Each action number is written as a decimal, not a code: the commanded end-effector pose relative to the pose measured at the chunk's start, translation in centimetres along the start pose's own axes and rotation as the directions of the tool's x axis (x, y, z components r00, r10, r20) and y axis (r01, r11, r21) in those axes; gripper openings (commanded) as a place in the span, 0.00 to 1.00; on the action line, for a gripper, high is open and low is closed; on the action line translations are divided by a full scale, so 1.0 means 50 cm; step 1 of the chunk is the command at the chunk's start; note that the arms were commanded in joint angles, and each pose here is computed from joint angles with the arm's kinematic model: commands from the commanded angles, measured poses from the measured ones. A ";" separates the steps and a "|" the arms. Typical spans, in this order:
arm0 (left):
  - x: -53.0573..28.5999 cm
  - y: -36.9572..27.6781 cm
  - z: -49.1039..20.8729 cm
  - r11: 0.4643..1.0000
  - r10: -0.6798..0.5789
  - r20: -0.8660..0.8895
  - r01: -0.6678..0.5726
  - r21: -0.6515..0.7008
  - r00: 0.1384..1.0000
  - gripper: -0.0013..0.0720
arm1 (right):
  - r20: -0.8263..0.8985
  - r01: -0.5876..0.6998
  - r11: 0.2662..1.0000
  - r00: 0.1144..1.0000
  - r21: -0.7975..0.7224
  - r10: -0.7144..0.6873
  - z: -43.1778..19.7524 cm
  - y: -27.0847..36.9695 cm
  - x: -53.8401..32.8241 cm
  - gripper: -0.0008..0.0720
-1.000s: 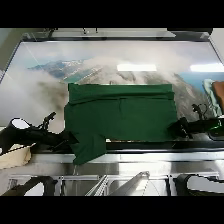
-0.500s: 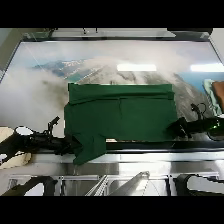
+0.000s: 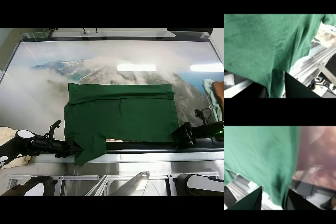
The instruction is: Fold the shirts.
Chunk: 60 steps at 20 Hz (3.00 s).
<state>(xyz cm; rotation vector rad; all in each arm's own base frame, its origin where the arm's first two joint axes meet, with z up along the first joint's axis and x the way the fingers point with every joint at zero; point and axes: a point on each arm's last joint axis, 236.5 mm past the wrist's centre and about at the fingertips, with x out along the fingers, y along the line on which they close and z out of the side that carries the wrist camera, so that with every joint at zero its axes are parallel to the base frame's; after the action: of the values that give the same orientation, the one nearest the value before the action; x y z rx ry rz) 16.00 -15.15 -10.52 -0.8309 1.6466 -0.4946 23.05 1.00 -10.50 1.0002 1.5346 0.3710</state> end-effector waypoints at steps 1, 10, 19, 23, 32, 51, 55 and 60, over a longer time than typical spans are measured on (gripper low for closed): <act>0.000 0.001 0.007 1.000 0.003 0.016 -0.003 0.000 1.000 0.30 | 0.045 -0.039 0.999 0.998 0.033 0.038 0.001 -0.009 -0.002 0.48; -0.040 -0.065 0.019 0.995 -0.050 -0.018 0.052 0.088 0.999 0.06 | 0.059 -0.088 0.996 0.994 -0.007 0.089 0.032 0.037 -0.044 0.03; -0.219 -0.240 0.273 0.954 -0.074 0.292 -0.018 0.301 0.954 0.06 | 0.303 -0.166 0.947 0.920 -0.275 0.249 0.235 0.273 -0.155 0.03; -0.238 -0.246 0.398 0.954 -0.078 0.283 -0.011 0.299 0.956 0.06 | 0.408 -0.066 0.952 0.893 -0.299 0.191 0.353 0.290 -0.126 0.03; -0.222 -0.271 0.567 0.946 -0.095 0.247 0.010 0.324 0.964 0.06 | 0.416 -0.105 0.967 0.888 -0.232 0.196 0.517 0.238 -0.026 0.03; -0.169 -0.301 0.739 0.949 -0.119 0.274 0.029 0.313 0.954 0.06 | 0.671 -0.289 0.926 0.639 -0.242 0.375 0.654 0.308 -0.124 0.51; -0.185 -0.316 0.778 0.950 -0.149 0.357 0.033 0.310 0.922 0.06 | 0.664 -0.294 0.923 0.643 -0.247 0.382 0.650 0.311 -0.122 0.51; -0.199 -0.319 0.811 0.952 -0.156 0.425 0.021 0.304 0.891 0.39 | 0.629 -0.267 0.927 0.680 -0.265 0.376 0.634 0.308 -0.105 0.51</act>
<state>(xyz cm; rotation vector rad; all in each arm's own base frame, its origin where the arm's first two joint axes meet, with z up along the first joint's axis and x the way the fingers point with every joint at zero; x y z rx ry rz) 58.76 -14.03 -2.65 -0.7259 1.1282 -0.5769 58.13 -4.12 -3.47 1.1451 0.6279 0.2930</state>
